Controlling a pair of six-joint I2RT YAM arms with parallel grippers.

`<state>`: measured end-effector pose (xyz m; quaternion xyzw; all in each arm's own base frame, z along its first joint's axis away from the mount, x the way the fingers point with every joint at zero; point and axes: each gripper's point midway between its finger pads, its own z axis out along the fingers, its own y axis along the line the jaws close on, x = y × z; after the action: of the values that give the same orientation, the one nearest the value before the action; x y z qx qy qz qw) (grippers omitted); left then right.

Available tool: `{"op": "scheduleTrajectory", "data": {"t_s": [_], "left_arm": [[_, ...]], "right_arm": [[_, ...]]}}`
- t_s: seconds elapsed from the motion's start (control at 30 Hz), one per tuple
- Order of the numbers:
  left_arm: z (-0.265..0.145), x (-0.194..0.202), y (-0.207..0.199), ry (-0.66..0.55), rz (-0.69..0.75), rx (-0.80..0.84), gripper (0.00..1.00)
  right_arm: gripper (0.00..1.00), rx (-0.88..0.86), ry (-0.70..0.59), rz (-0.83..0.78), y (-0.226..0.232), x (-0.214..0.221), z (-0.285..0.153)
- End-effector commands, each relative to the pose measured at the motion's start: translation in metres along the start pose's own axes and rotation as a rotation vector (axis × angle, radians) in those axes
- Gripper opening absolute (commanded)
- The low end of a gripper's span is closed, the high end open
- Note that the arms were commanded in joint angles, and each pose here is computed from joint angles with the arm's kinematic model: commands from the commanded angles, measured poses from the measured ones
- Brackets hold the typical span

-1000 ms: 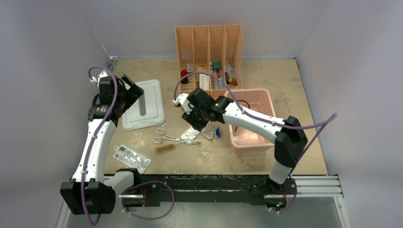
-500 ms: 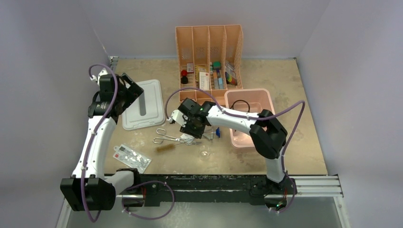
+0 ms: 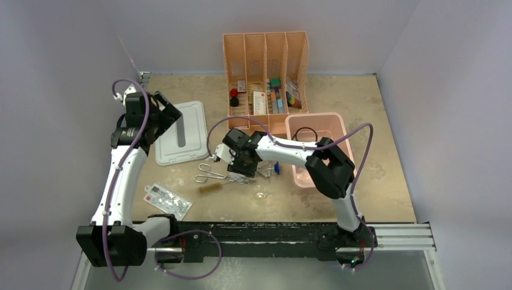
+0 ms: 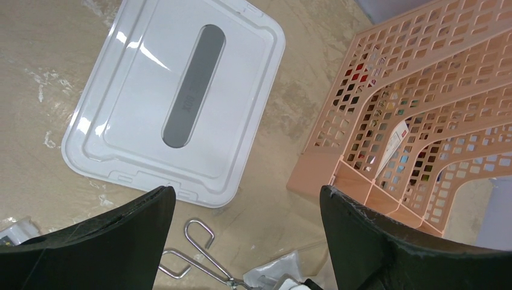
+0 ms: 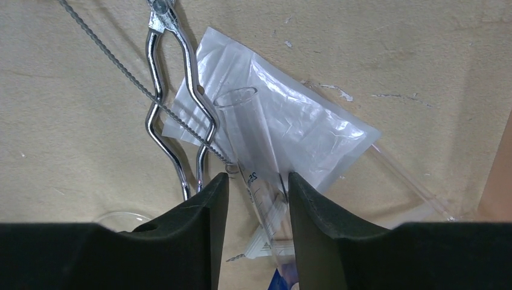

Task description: Organize the chemistry lab equipment

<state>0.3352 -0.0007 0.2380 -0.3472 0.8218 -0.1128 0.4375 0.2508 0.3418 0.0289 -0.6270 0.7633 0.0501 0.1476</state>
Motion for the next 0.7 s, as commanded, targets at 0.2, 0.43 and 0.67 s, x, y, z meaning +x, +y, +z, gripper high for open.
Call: {"op": "scheduleTrajectory", "data": {"t_s": [0.2,0.43,0.67], "left_arm": [[-0.01,-0.023,-0.019,-0.063,0.002,0.047,0.89],[-0.009,-0.021,-0.02,-0.054,-0.008,0.055,0.89],[-0.007,-0.018,-0.021,-0.048,-0.015,0.069,0.88]], "right_arm": [[0.32,0.067,0.002,-0.061,-0.012,-0.009,-0.018],[0.25,0.054,-0.083,-0.07,-0.009,-0.025,-0.051],[0.22,0.11,-0.223,-0.055,-0.018,-0.052,-0.103]]}}
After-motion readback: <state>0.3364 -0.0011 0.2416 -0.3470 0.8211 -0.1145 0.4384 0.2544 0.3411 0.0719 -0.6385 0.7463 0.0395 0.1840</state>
